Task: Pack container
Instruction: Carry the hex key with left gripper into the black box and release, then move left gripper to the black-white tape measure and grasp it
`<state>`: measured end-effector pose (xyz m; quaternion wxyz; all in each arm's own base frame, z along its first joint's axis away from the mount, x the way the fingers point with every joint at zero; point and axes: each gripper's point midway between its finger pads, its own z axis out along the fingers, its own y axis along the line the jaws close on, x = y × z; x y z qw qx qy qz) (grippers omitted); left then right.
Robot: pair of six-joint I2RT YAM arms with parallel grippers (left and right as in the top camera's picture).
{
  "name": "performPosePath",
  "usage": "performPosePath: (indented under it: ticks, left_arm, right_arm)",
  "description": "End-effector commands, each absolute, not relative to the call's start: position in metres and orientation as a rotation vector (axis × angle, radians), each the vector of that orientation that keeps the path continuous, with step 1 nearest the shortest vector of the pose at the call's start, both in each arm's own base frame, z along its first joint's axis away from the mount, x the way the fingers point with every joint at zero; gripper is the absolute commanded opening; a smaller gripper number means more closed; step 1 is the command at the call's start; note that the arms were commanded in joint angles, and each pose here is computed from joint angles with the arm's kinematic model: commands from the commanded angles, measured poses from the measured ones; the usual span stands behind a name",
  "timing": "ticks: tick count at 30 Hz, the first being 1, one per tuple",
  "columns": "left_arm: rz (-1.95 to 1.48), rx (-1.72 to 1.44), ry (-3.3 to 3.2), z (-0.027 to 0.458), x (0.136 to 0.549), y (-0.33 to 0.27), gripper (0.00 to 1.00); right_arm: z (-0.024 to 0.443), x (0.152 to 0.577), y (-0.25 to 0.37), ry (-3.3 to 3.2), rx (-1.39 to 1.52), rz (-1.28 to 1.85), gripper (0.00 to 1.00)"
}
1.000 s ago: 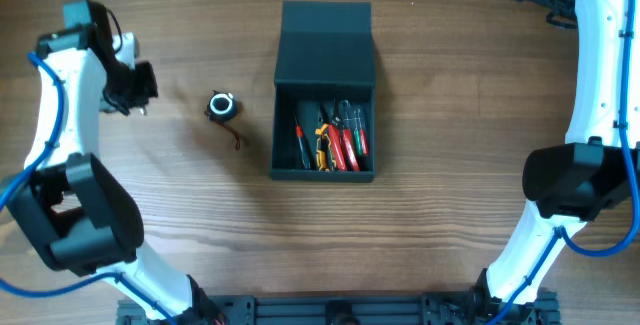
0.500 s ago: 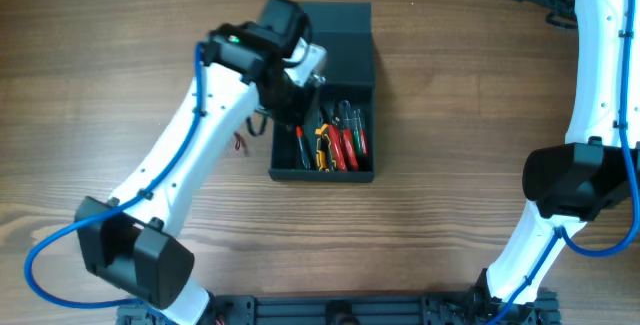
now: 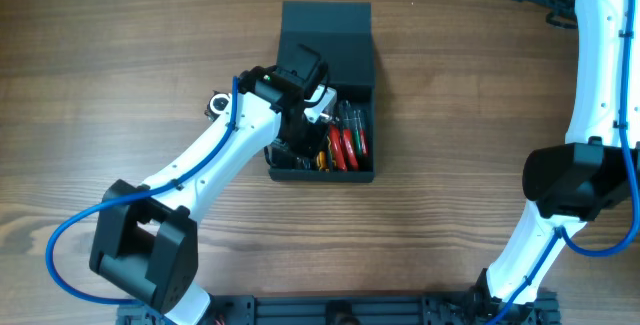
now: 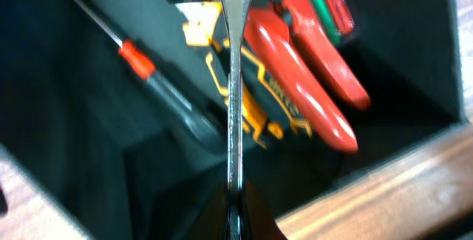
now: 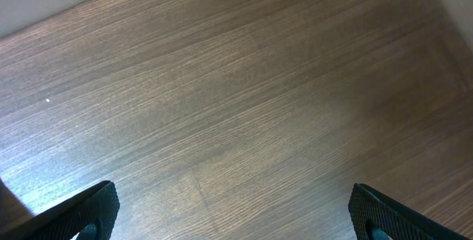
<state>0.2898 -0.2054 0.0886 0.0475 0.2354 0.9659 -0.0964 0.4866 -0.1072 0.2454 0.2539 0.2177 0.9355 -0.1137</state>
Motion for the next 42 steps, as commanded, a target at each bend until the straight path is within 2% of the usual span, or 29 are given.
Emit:
performPosePath:
  ticks: [1,10,21,22,23,24,25,26,30,34,37,42]
  left_arm:
    - [-0.319,0.673,2.894,0.086,0.303,-0.206,0.04]
    - [-0.264,0.551,2.84,0.089,0.336,-0.181,0.04]
    - [-0.247,0.563,2.956,0.055,0.303,-0.168,0.05]
    - [-0.247,0.564,2.957,0.054,0.303,-0.168,0.09]
    - [-0.25,0.563,2.95,0.055,0.304,-0.169,0.32]
    - [-0.259,0.563,2.944,0.055,0.305,-0.17,0.47]
    - [-0.271,0.564,2.943,0.055,0.305,-0.171,0.51]
    - [-0.297,0.567,2.942,0.056,0.305,-0.174,0.54]
    - [-0.429,0.575,2.878,0.072,0.316,-0.194,0.5]
    - [-0.417,0.53,2.665,0.159,0.373,-0.208,0.55]
    - [-0.23,0.416,2.579,0.198,0.406,-0.176,0.61]
    - [-0.092,0.216,2.645,0.191,0.419,-0.101,0.72]
  right_arm:
    - [0.262,0.485,-0.109,2.498,0.592,-0.325,1.0]
    - [0.262,0.485,-0.109,2.498,0.592,-0.325,1.0]
    - [0.262,0.485,-0.109,2.498,0.592,-0.325,1.0]
    - [0.262,0.485,-0.109,2.498,0.592,-0.326,1.0]
    - [0.262,0.485,-0.109,2.498,0.592,-0.326,1.0]
    - [0.262,0.485,-0.109,2.499,0.592,-0.325,1.0]
    - [0.262,0.485,-0.109,2.499,0.592,-0.325,1.0]
    - [0.262,0.485,-0.109,2.499,0.591,-0.325,1.0]
    - [0.262,0.485,-0.109,2.499,0.592,-0.325,1.0]
    - [0.262,0.485,-0.109,2.498,0.592,-0.326,1.0]
    - [0.262,0.485,-0.109,2.498,0.592,-0.326,1.0]
    - [0.262,0.485,-0.109,2.498,0.592,-0.325,1.0]
